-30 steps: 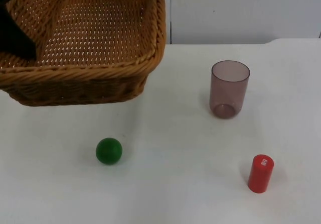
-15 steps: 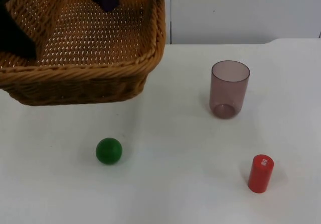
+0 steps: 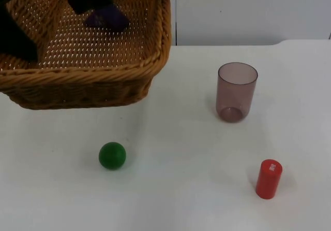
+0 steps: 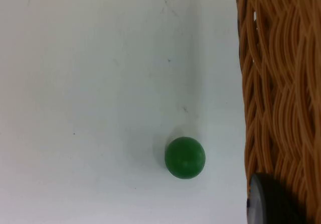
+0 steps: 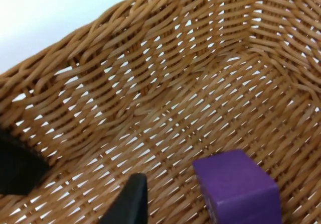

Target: Pick up the basket with the left hand and place the triangular block into the basket with the right hand.

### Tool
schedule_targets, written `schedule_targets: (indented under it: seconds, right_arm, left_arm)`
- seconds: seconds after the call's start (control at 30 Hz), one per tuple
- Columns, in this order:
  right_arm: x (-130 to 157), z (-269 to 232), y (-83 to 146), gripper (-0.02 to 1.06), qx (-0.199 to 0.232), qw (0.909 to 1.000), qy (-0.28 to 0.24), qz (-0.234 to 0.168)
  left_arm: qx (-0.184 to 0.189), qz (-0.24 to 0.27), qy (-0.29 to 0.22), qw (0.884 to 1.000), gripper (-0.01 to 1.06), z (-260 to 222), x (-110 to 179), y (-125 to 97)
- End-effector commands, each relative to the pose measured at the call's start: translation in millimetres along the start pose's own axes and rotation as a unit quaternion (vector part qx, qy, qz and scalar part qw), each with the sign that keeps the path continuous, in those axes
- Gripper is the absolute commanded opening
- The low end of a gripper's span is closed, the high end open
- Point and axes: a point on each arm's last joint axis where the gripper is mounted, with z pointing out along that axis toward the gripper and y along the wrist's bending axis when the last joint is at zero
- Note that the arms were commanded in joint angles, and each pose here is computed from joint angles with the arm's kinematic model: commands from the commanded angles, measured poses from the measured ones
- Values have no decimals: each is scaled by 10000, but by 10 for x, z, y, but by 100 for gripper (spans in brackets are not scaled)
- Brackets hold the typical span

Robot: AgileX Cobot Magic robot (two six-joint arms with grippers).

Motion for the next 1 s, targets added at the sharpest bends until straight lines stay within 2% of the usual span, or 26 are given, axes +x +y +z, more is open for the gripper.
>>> schedule_targets:
  seconds: [0.0,0.17,0.37,0.43,0.6,0.77,0.83,0.9,0.93,0.97]
  right_arm:
    - [-97,-101,20,105,10,9998,-215,-52]
    - [-198,-327,13,105,30,9991,-350,-223]
    - [-375,-964,-1,105,40,9984,-493,-276]
    - [-403,-1249,-13,105,71,9978,-628,-184]
    - [-314,-1576,-68,105,173,9969,-764,-12]
    - [-43,-2048,-240,105,570,9924,-1052,286]
    - [136,-2301,-431,105,942,9871,-1154,594]
    - [370,-2639,-661,105,1490,9761,-1254,963]
    - [370,-2639,-661,105,1490,9761,-1254,963]
    - [458,-2756,-764,105,1740,9705,-1257,1099]
  left_arm:
    - [97,-121,-101,9998,0,-9,-11,-23]
    - [91,-114,-99,9998,0,-9,-10,-22]
    - [83,-108,-107,9999,0,-9,-12,-20]
    - [83,-108,-107,9999,0,-9,-12,-20]
    - [89,-115,-109,9998,0,-9,-12,-21]
    - [96,-123,-111,9998,0,-9,-13,-23]
    - [96,-123,-111,9998,0,-9,-13,-23]
    - [96,-123,-111,9998,0,-9,-13,-23]
    - [96,-123,-111,9998,0,-9,-13,-23]
    - [98,-129,-122,9998,0,-9,-14,-23]
